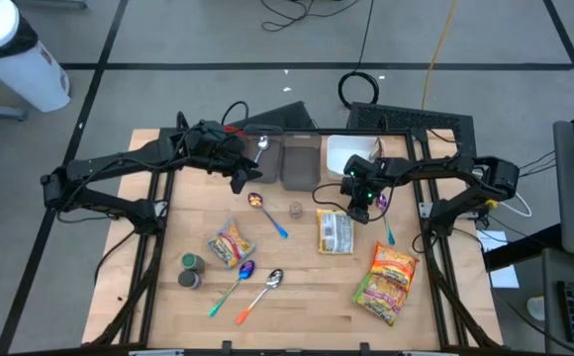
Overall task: Pick & Place Food Item
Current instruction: Put the yellow noodle pack into the right black bin
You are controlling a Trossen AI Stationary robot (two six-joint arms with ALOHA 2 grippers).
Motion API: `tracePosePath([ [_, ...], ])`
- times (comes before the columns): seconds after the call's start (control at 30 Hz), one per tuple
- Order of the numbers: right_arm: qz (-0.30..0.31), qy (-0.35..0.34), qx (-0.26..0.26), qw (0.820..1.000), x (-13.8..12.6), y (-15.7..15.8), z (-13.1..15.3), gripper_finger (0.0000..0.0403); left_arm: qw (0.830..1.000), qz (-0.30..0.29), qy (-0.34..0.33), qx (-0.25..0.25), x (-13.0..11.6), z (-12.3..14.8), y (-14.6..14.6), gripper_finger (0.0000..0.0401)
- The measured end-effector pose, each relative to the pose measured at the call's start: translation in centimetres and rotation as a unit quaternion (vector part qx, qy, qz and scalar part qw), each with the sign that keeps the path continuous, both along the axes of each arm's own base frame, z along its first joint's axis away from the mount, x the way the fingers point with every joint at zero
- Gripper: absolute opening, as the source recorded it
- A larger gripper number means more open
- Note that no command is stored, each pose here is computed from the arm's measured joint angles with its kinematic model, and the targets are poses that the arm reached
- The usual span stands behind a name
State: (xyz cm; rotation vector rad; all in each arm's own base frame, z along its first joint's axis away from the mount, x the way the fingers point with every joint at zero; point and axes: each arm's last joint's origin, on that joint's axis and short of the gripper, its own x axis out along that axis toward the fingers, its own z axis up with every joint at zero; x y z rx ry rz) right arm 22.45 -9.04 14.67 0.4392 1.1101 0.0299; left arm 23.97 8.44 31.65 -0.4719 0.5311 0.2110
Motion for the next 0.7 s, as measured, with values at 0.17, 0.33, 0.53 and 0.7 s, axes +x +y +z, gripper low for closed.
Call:
tracePosePath([
  [0.17, 0.010, 0.015, 0.007, 1.000, 0.2, 0.3, -0.7, 0.0049, 1.000, 0.002, 0.000, -0.003, 0.0, 0.0, 0.0, 0.0191],
  [0.33, 0.018, 0.024, 0.011, 0.999, 0.6, 0.7, -1.3, 0.0032, 1.000, 0.002, 0.000, -0.005, 0.0, 0.0, 0.0, 0.0191],
  [0.53, 0.014, 0.022, 0.012, 1.000, 0.6, 0.6, -1.3, 0.0004, 1.000, 0.003, 0.000, -0.006, 0.0, 0.0, 0.0, 0.0191],
  [0.7, -0.001, 0.022, 0.016, 1.000, 0.7, 0.6, -1.2, 0.0001, 1.000, 0.002, 0.000, -0.005, 0.0, 0.0, 0.0, 0.0191],
])
